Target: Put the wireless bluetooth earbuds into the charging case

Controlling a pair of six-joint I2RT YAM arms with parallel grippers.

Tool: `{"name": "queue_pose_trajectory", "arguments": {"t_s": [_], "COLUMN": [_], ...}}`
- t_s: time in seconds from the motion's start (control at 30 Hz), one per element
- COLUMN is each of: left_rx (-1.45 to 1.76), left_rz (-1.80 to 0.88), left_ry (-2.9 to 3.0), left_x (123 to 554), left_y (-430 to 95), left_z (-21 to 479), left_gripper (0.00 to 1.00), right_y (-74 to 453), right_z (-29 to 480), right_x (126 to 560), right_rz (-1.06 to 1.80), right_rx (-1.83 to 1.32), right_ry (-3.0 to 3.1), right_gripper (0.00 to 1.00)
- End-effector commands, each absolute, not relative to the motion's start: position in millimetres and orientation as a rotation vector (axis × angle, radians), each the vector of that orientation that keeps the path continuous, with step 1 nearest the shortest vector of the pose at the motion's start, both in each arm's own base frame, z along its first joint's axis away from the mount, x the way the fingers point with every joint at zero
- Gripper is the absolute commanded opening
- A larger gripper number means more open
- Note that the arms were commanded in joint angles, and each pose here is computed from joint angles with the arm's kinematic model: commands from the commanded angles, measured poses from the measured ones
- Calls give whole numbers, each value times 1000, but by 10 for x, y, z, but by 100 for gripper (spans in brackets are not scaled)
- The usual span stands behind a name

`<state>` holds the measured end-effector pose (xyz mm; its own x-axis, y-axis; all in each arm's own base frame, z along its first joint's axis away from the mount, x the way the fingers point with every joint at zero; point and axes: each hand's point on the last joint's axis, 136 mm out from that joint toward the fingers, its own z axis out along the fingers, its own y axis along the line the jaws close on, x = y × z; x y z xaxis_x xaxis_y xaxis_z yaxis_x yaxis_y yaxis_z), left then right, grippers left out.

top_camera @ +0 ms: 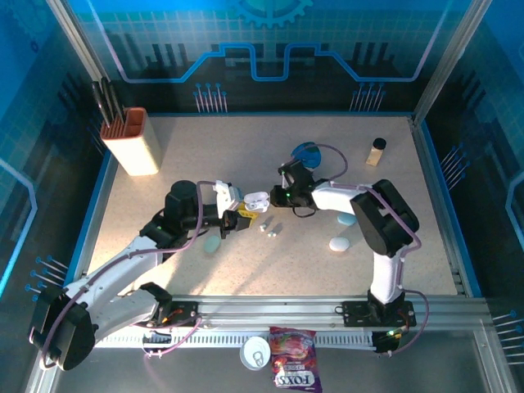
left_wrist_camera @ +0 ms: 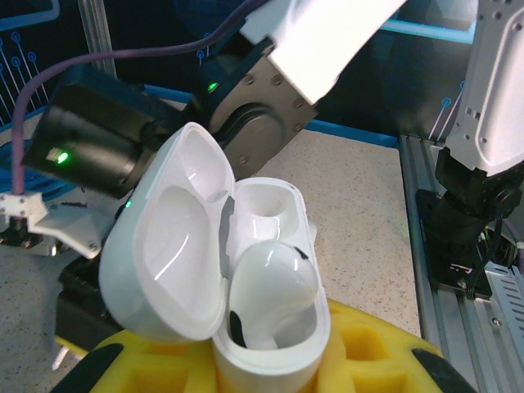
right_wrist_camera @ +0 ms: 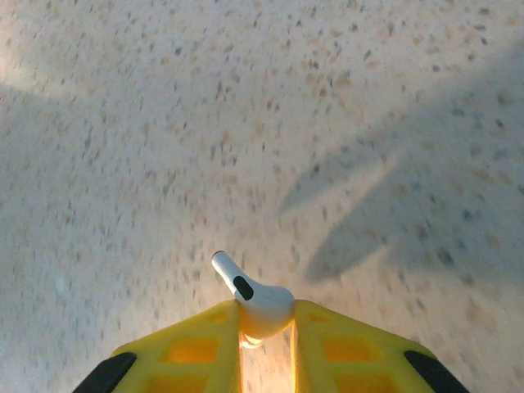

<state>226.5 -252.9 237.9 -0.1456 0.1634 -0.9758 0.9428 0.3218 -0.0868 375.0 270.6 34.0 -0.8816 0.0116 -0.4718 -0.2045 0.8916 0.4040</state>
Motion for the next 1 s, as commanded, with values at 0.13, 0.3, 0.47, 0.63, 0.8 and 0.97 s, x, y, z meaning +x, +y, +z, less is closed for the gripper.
{"name": "queue_pose_trajectory", "arguments": {"t_s": [0.13, 0.3, 0.47, 0.63, 0.8, 0.97], "left_rx": [1072, 1076, 1081, 1085, 1090, 1093], "left_rz": [-946, -915, -925, -923, -931, -935], "left_ry": [1570, 1599, 1607, 1612, 1616, 1616], "left_x": [2264, 2306, 2304, 2310, 2304, 2298], "left_y": [-2538, -2525, -2534, -2537, -2543, -2544], "left_z": [2324, 2263, 2251, 2237, 2224, 2217], "left_gripper": [5, 5, 5, 5, 5, 5], "right_y": [2540, 2398, 2225, 2097, 1946, 1949], "right_z": [747, 845, 654, 447, 278, 333], "right_x": [3488, 3284, 3075, 2779, 2522, 2545], "right_rz": [616, 607, 517, 515, 460, 462], "right_rx": [-372, -406, -421, -336, -256, -236], "right_ry": [2427, 2402, 2518, 2682, 2821, 2811], "right_gripper": [20, 20, 21, 20, 21, 37]}}
